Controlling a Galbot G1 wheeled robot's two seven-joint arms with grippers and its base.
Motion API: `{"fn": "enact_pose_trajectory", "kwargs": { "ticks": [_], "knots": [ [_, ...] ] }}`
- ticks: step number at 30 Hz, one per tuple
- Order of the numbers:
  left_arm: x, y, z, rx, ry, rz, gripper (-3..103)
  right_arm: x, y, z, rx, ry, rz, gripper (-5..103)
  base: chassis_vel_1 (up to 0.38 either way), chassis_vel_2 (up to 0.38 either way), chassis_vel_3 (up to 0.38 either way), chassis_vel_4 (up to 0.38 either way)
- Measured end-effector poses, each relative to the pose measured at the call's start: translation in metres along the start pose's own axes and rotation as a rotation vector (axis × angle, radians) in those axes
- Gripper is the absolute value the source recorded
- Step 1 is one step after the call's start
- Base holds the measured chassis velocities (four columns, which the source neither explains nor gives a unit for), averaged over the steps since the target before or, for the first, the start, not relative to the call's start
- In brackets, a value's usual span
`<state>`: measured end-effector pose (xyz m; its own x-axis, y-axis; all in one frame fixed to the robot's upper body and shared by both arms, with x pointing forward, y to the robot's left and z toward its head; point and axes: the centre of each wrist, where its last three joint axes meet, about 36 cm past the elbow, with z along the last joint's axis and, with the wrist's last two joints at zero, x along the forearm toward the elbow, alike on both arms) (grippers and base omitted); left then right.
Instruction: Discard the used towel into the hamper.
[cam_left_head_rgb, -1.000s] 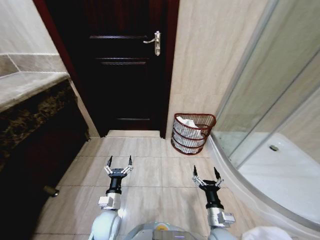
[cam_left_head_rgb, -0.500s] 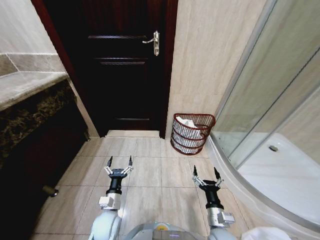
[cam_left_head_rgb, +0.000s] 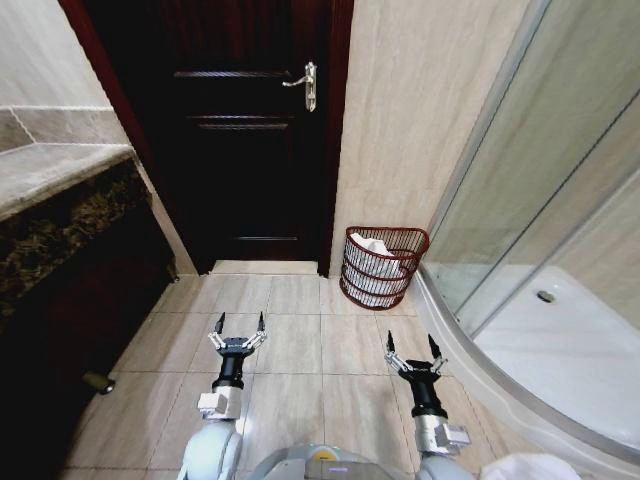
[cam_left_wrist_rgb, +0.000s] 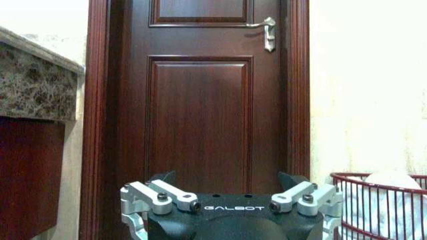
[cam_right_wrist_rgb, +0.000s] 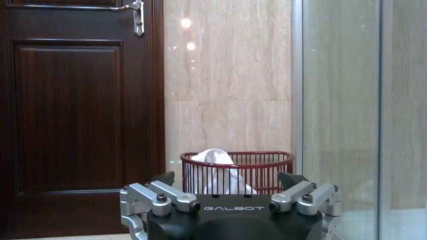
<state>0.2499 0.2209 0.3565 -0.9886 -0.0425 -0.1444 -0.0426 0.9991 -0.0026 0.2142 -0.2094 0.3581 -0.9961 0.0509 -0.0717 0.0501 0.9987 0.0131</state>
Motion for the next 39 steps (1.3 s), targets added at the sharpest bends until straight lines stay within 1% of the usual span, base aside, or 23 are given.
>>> {"fn": "enact_pose_trajectory", "kwargs": {
  "ticks": [39],
  "knots": [
    [0.0000, 0.0000, 0.0000, 0.000, 0.000, 0.000, 100, 0.0000, 0.0000, -0.0001, 0.000, 0.000, 0.000, 100, 0.000, 0.000, 0.000, 0.000]
  ]
}}
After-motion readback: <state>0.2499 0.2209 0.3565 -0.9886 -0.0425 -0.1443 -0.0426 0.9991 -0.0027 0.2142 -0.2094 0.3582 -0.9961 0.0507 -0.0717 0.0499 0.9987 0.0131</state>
